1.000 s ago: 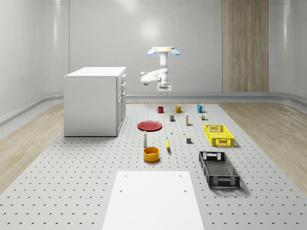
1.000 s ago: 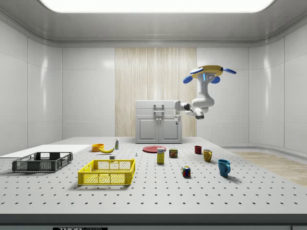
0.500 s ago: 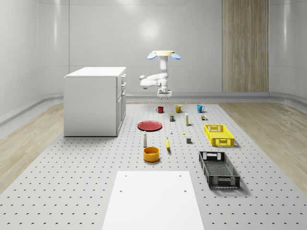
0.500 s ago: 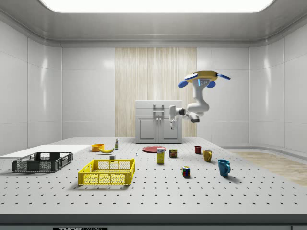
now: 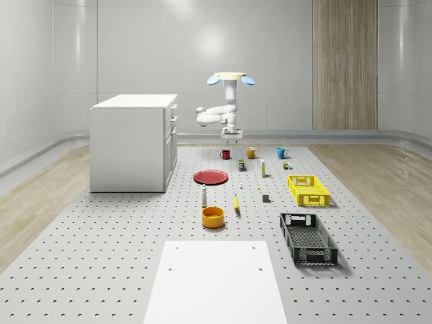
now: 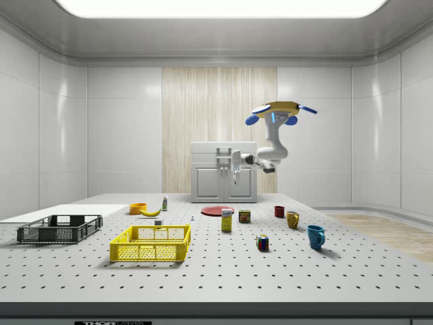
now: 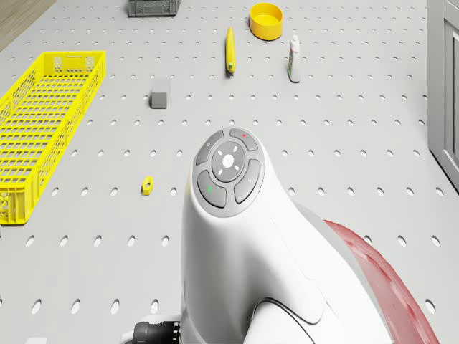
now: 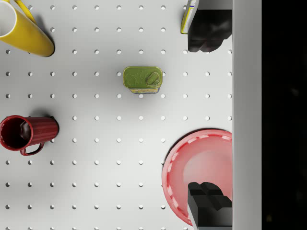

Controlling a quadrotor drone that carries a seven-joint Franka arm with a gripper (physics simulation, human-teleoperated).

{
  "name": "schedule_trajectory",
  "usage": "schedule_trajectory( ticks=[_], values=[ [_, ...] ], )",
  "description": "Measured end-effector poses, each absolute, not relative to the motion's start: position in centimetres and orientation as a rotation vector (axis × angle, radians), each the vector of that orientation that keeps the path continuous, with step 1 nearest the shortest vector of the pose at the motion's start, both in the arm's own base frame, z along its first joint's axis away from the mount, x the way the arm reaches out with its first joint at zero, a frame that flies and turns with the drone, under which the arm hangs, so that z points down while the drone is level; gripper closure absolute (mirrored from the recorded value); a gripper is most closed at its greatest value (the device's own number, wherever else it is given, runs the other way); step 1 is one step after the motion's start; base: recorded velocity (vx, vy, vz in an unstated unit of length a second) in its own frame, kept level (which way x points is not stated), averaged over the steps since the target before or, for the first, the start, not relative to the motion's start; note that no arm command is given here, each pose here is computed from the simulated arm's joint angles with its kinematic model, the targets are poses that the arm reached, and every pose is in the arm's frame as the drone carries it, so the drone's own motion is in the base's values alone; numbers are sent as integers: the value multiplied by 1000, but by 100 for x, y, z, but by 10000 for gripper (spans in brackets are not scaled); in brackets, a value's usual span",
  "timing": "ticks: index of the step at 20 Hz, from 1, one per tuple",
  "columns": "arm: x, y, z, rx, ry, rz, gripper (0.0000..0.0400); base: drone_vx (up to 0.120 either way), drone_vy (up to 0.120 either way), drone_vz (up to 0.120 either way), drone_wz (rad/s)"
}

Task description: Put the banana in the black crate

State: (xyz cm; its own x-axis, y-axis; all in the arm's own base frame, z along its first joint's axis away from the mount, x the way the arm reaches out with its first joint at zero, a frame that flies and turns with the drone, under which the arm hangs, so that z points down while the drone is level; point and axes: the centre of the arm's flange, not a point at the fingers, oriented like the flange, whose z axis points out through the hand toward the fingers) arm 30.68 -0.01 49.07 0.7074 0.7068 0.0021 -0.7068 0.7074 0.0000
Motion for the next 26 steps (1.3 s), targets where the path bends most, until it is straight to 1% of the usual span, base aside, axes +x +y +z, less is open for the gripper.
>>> schedule_trajectory(
  ticks=[11, 22, 26],
  values=[
    [3068, -1, 4907, 1, -2, 785, 0, 120, 0, -4, 0],
    [3068, -1, 4907, 1, -2, 785, 0, 120, 0, -120, 0],
    [3068, 0, 4907, 1, -2, 785, 0, 120, 0, -10, 0]
  ],
)
